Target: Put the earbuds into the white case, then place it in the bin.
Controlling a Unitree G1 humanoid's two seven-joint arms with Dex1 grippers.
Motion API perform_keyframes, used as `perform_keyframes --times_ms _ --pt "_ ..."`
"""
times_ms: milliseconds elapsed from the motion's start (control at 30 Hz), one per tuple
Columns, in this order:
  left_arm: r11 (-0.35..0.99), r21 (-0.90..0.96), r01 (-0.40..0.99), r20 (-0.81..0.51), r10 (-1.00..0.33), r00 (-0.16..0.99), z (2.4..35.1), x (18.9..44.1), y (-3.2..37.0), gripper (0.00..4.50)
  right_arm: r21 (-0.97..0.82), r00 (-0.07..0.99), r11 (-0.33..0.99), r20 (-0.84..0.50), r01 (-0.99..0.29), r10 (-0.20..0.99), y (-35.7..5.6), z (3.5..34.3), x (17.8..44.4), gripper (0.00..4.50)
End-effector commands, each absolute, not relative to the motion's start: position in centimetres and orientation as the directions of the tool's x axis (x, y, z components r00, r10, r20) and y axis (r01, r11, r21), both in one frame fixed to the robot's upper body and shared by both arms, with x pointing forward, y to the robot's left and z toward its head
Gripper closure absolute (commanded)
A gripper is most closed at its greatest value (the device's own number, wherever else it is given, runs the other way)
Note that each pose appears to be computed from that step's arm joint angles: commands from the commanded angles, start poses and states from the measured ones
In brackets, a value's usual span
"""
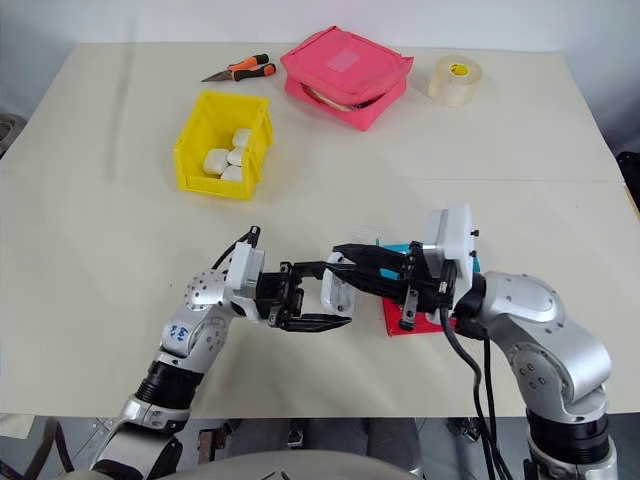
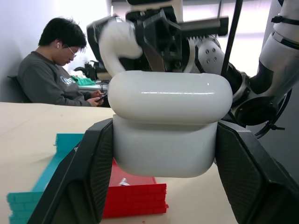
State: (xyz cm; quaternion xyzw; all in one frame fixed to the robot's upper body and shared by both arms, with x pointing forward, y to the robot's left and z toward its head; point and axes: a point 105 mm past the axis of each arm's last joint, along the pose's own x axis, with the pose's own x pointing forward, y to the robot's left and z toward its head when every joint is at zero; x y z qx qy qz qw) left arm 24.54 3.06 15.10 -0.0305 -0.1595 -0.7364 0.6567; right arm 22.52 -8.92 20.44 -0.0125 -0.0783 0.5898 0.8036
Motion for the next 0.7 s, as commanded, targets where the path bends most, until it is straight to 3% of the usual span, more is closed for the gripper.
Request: perform_keyframes --times_ms 33,700 --pt "-0.108 0.246 0.963 0.292 -0.939 -0.180 16.7 23.9 3.0 1.69 -0.132 0.278 0.293 0.117 -0.947 0.953 -8.5 20.0 21.9 4.01" --pt "-0.115 0.279 0.953 0.334 -0.919 -0.209 17.7 24.2 2.8 1.69 -0.125 0.340 0.343 0.043 -0.931 0.939 -9.0 16.4 22.3 4.01"
